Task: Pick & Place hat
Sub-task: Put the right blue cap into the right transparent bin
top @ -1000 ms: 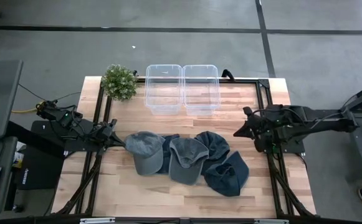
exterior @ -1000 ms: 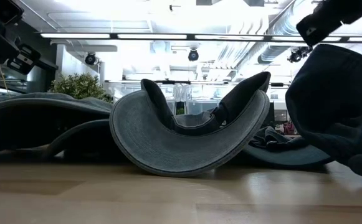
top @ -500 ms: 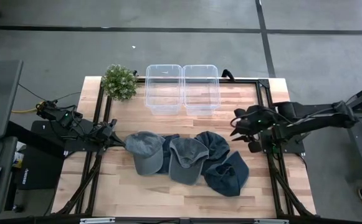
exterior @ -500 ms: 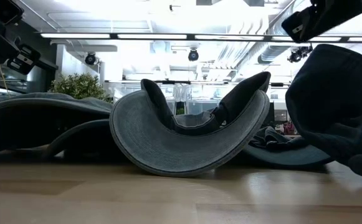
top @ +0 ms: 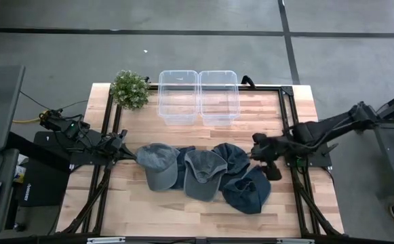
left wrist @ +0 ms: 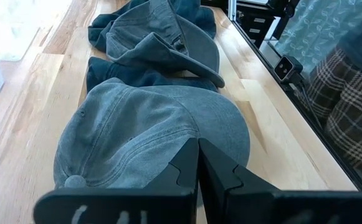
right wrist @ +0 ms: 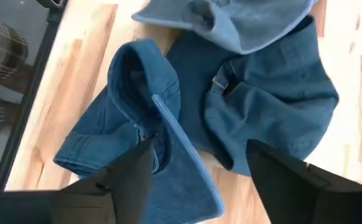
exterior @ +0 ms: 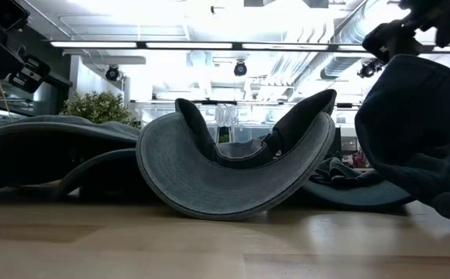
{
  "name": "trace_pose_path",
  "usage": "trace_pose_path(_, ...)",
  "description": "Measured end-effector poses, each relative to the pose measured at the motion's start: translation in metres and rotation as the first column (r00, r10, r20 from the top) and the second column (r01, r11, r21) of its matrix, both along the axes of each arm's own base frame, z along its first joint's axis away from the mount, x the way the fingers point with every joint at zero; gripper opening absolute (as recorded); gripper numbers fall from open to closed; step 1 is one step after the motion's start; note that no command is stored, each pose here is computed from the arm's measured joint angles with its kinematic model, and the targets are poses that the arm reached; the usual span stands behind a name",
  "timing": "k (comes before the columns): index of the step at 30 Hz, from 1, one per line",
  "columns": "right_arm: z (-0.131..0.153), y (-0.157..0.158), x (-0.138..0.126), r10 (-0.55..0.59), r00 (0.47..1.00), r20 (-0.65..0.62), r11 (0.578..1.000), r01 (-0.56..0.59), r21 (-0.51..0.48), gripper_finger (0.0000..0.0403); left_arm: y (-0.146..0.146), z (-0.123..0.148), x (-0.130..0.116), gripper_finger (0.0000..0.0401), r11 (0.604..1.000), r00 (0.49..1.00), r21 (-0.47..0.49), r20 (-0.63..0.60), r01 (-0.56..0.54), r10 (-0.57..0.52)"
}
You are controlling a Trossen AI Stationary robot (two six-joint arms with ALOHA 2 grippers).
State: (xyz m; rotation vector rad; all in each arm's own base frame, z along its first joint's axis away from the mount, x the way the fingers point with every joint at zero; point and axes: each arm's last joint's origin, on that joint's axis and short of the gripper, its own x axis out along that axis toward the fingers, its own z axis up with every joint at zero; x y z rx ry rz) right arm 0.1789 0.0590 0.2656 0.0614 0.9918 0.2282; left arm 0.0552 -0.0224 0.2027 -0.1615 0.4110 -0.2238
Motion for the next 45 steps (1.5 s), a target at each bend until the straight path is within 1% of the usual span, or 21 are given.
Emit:
trace_pose_path(4,-0.006,0.014,0.002,-0.019,0.999,-0.031,1.0,0.018,-0.019,0.0285,0.0,0.0,0.0,0.0,1.0,1.0,0.0,0.0,0.0,0.0)
trace_pose_path(8,-0.015,0.029,0.003,0.039,0.997,-0.067,0.998,-0.042,-0.054,0.0295,0.0,0.0,0.0,0.0,1.0,1.0,0.0,0.0,0.0,0.0)
trace_pose_path(12,-0.023,0.043,0.003,0.096,0.994,-0.061,0.976,-0.106,-0.188,0.0296,0.0,0.0,0.0,0.0,1.0,1.0,0.0,0.0,0.0,0.0)
trace_pose_path(14,-0.027,0.047,0.004,0.095,0.994,-0.049,0.96,-0.105,-0.26,0.0296,0.0,0.0,0.0,0.0,1.0,1.0,0.0,0.0,0.0,0.0)
trace_pose_path(16,-0.029,0.051,0.007,0.093,0.995,-0.027,0.949,-0.096,-0.301,0.0296,0.0,0.0,0.0,0.0,1.0,1.0,0.0,0.0,0.0,0.0)
trace_pose_path(19,-0.033,0.059,0.01,0.091,0.996,-0.013,0.952,-0.091,-0.293,0.0296,0.0,0.0,0.0,0.0,1.0,1.0,0.0,0.0,0.0,0.0)
trace_pose_path(24,-0.041,0.071,0.012,0.081,0.996,-0.035,0.966,-0.087,-0.242,0.0296,0.0,0.0,0.0,0.0,1.0,1.0,0.0,0.0,0.0,0.0)
trace_pose_path(28,-0.046,0.081,0.016,0.066,0.998,-0.02,0.976,-0.068,-0.209,0.0296,0.0,0.0,0.0,0.0,1.0,1.0,0.0,0.0,0.0,0.0)
trace_pose_path(33,-0.056,0.086,0.02,0.046,0.998,-0.032,0.969,-0.053,-0.24,0.0296,0.0,0.0,0.0,0.0,1.0,1.0,0.0,0.0,0.0,0.0)
trace_pose_path(38,-0.065,0.089,0.023,0.012,0.998,-0.062,0.969,-0.027,-0.246,0.0296,0.0,0.0,0.0,0.0,1.0,1.0,0.0,0.0,0.0,0.0)
trace_pose_path(45,-0.079,0.09,0.023,-0.033,0.996,-0.084,0.982,0.016,-0.19,0.0298,0.0,0.0,0.0,0.0,1.0,1.0,0.0,0.0,0.0,0.0)
